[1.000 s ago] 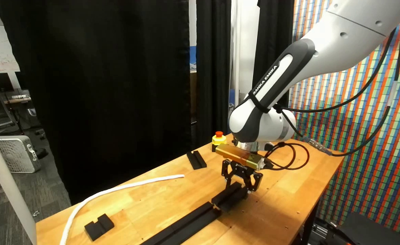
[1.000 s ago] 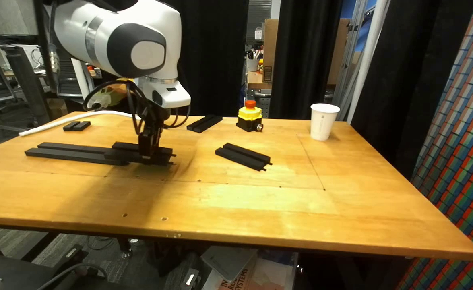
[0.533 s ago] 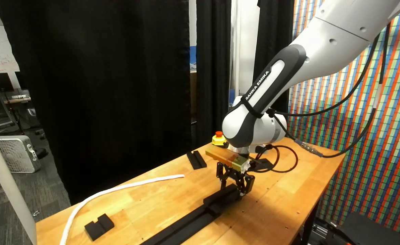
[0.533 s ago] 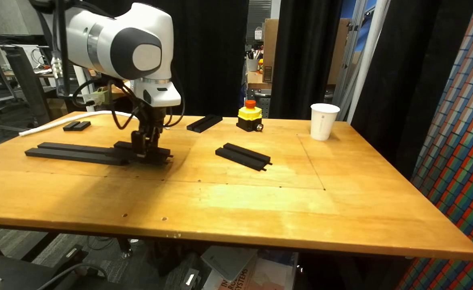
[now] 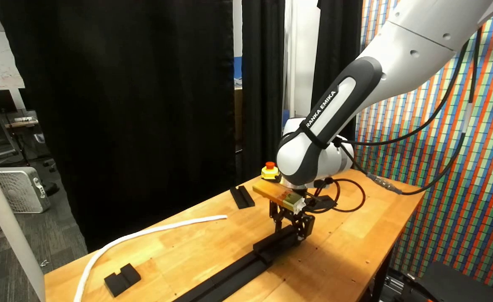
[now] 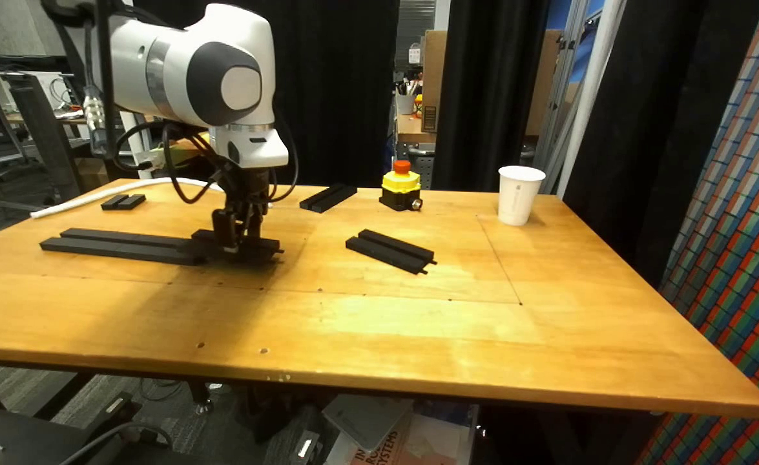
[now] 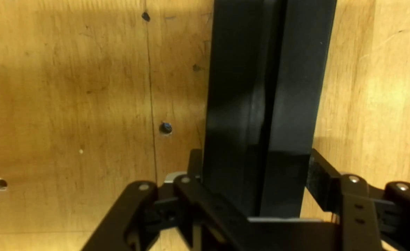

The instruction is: Connect the four black pieces together

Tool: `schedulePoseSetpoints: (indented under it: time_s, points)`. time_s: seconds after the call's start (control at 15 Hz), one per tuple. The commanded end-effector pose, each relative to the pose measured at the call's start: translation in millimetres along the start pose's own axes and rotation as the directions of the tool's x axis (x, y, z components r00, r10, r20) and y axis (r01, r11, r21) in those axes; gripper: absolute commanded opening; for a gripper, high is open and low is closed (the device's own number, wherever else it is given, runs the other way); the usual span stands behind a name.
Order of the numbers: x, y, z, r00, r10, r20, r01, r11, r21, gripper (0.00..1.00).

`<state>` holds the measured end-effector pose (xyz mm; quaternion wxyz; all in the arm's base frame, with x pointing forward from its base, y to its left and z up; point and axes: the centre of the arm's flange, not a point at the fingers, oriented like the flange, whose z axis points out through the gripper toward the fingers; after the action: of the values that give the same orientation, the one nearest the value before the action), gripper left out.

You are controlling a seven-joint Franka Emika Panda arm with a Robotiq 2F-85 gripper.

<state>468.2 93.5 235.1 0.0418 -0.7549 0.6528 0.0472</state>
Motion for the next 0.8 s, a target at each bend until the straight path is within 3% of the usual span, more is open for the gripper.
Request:
schedulePoseSetpoints:
  time_s: [0.0, 0.73]
  points:
    - [2.8, -5.6, -10.3, 1.0, 0.002, -0.025, -0.002, 1.0, 0.0, 0.46]
    - [20.3, -13.6, -10.0, 0.999, -0.018, -0.045, 0.017, 1.0, -0.018, 0.46]
